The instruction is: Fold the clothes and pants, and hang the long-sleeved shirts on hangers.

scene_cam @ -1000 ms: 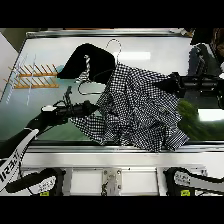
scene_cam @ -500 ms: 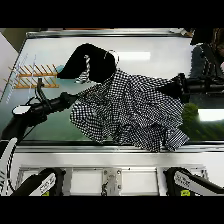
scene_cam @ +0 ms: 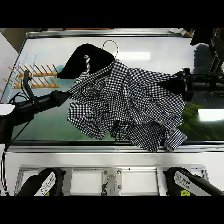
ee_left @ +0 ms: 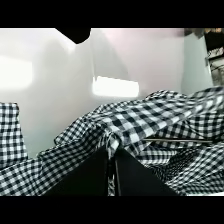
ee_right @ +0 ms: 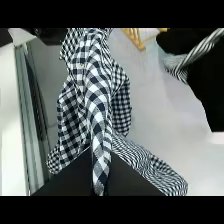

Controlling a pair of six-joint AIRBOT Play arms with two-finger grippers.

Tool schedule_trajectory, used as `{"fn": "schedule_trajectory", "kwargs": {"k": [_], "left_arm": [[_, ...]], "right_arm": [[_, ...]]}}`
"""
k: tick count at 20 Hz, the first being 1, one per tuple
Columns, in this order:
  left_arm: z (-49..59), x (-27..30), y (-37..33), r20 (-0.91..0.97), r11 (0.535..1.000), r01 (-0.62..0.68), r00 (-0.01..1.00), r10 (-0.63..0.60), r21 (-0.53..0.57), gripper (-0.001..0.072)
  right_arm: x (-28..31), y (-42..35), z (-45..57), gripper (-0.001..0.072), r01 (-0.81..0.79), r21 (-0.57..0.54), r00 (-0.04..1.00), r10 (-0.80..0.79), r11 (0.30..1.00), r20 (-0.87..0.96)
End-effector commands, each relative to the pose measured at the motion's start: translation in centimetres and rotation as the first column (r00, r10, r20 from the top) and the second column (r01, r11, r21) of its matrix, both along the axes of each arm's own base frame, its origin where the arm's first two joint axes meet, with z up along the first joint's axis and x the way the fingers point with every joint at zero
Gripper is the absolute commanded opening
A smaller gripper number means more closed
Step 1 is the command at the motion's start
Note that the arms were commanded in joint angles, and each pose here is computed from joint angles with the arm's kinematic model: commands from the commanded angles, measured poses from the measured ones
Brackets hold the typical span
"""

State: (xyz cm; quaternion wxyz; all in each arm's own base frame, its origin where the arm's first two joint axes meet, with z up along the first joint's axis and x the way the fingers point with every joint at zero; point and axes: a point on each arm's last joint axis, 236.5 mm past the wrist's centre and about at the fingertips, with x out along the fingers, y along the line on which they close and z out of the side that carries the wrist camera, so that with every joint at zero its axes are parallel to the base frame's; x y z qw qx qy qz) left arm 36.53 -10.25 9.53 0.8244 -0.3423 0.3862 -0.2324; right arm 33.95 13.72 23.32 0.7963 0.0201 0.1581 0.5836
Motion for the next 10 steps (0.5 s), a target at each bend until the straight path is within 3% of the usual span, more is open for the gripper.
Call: {"fn": "schedule_trajectory", "kwargs": {"k": [1, 4, 10], "left_arm": [[-0.5, 0.1, 0.4, -0.078, 0.995, 0.073, 0.995, -0.068, 0.061, 0.0009], [0.1, 1.5, 1.0, -0.090, 0.990, 0.103, 0.991, -0.094, 0.096, 0.0009], [1.4, 2.2, 0.8, -0.086, 0.984, 0.153, 0.986, -0.145, 0.096, 0.0010]], "right_arm": [[-0.1, 0.4, 1.9, 0.0005, -0.003, 0.067, 1.000, 0.001, 0.998, 0.030], [0.9, -0.2, 1.2, 0.0005, 0.059, 0.015, 0.997, -0.059, 0.998, 0.041], [2.1, -0.6, 2.3, 0.0005, 0.136, 0.017, 0.987, -0.137, 0.991, 0.085]]}}
